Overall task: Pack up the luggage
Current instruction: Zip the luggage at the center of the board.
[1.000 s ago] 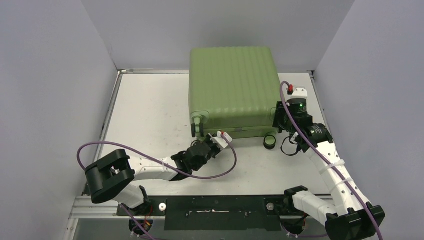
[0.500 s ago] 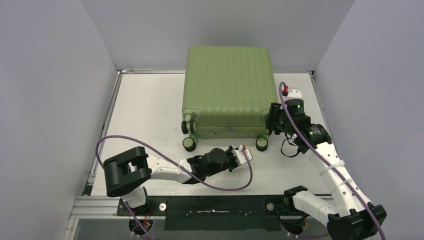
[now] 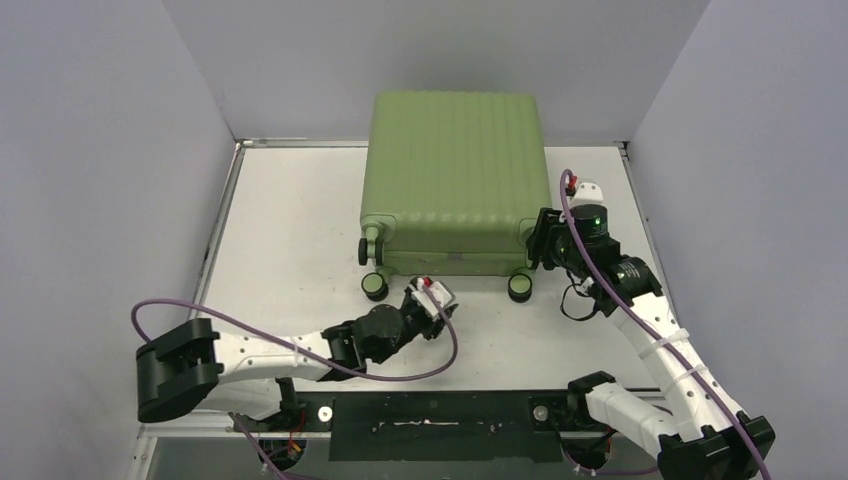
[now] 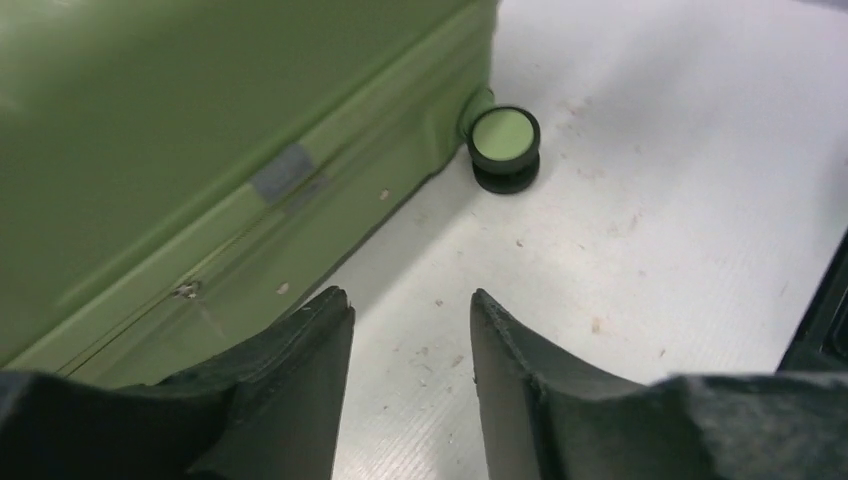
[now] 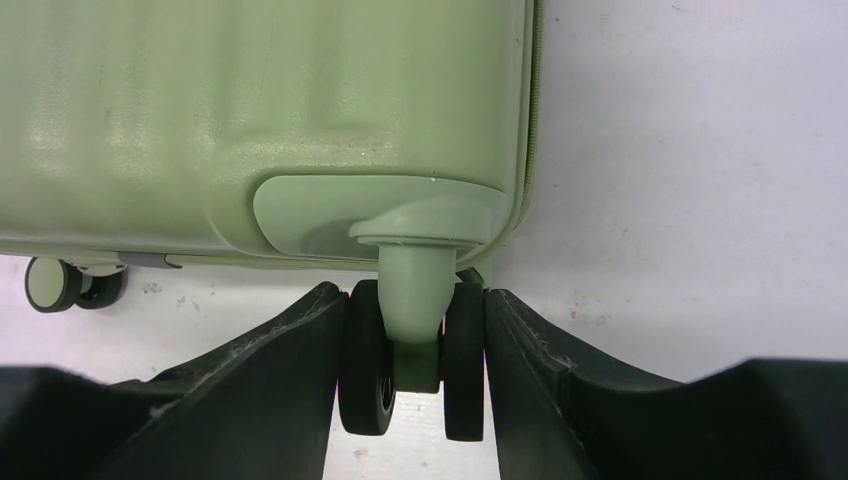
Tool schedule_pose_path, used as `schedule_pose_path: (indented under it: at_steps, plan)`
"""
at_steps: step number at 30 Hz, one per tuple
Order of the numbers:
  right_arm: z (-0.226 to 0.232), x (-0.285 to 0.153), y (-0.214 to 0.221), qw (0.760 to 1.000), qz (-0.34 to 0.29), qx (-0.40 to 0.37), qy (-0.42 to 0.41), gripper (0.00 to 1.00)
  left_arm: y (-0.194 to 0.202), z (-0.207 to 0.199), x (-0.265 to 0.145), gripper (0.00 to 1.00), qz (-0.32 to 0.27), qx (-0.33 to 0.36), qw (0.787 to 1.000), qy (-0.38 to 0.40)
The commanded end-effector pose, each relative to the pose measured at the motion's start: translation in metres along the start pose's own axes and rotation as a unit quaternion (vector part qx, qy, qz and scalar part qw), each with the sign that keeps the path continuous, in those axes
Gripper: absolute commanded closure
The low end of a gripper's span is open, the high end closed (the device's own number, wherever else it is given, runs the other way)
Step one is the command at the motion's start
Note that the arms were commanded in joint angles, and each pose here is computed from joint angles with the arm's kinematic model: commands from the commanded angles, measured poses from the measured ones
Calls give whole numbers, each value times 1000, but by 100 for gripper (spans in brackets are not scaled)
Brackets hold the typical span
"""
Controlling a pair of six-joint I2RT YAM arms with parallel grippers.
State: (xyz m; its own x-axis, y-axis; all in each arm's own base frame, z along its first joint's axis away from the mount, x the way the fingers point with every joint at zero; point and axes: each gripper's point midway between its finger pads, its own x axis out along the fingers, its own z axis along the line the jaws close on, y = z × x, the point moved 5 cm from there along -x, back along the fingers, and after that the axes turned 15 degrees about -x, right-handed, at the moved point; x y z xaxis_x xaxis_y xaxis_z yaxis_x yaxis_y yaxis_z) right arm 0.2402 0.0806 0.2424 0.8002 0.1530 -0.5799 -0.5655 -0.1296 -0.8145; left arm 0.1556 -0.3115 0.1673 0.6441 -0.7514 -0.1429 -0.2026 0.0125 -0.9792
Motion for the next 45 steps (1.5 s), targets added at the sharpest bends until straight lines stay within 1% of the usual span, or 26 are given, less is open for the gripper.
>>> schedule_pose_path:
  at_steps: [1,4,7,8,9,10,11,12,14,16,17,18,23,26,28,33,36,41,43,45]
  plan:
    - [54,1,-26,988,-77,11,-136,100,-30,16,-23,51,-46,-65,995,-64]
    - [74,2,-18,985,-72,11,-156,100,-33,28,-40,40,-42,-79,992,-93]
    - [97,2,-10,982,-64,7,-175,100,-33,41,-56,24,-50,-104,985,-126]
    - [102,2,-9,982,-63,3,-177,100,-31,45,-61,20,-51,-111,983,-137]
    - [105,2,-8,983,-62,0,-173,100,-30,50,-66,13,-54,-123,980,-149]
    - [105,1,-7,984,-59,-2,-166,100,-29,54,-71,3,-58,-136,976,-162]
    - [102,1,-7,987,-59,-3,-152,94,-27,58,-75,3,-61,-146,972,-174]
    - [97,-1,-9,989,-62,-5,-137,82,-27,61,-79,3,-64,-156,969,-182]
    - [87,-8,-12,991,-73,-11,-114,53,-26,66,-86,3,-66,-167,965,-194]
    - [78,-13,-14,993,-76,-18,-89,32,-27,69,-90,3,-69,-173,962,-199]
    - [75,-13,-15,994,-74,-20,-80,25,-28,71,-92,3,-71,-175,961,-202]
    - [73,-13,-14,994,-71,-23,-74,21,-30,73,-93,3,-73,-178,960,-203]
    - [79,-2,-8,996,-44,-20,-75,8,-34,85,-92,3,-80,-202,947,-235]
    - [82,6,-4,997,-32,-14,-74,8,-35,91,-85,3,-56,-212,946,-240]
    - [83,11,-3,997,-26,-12,-71,8,-33,97,-80,3,-41,-224,940,-255]
    - [79,23,-4,999,-13,-14,-47,14,-27,118,-71,3,-33,-233,927,-292]
    - [75,30,-4,999,-6,-9,-40,18,-30,132,-62,3,-40,-250,926,-281]
    - [73,37,-7,999,0,-8,-39,25,-34,143,-46,5,-39,-267,931,-244]
    - [75,38,-9,999,0,-11,-44,32,-34,145,-43,5,-32,-258,935,-241]
    - [76,37,-10,999,0,-12,-50,44,-34,144,-41,5,-24,-248,939,-237]
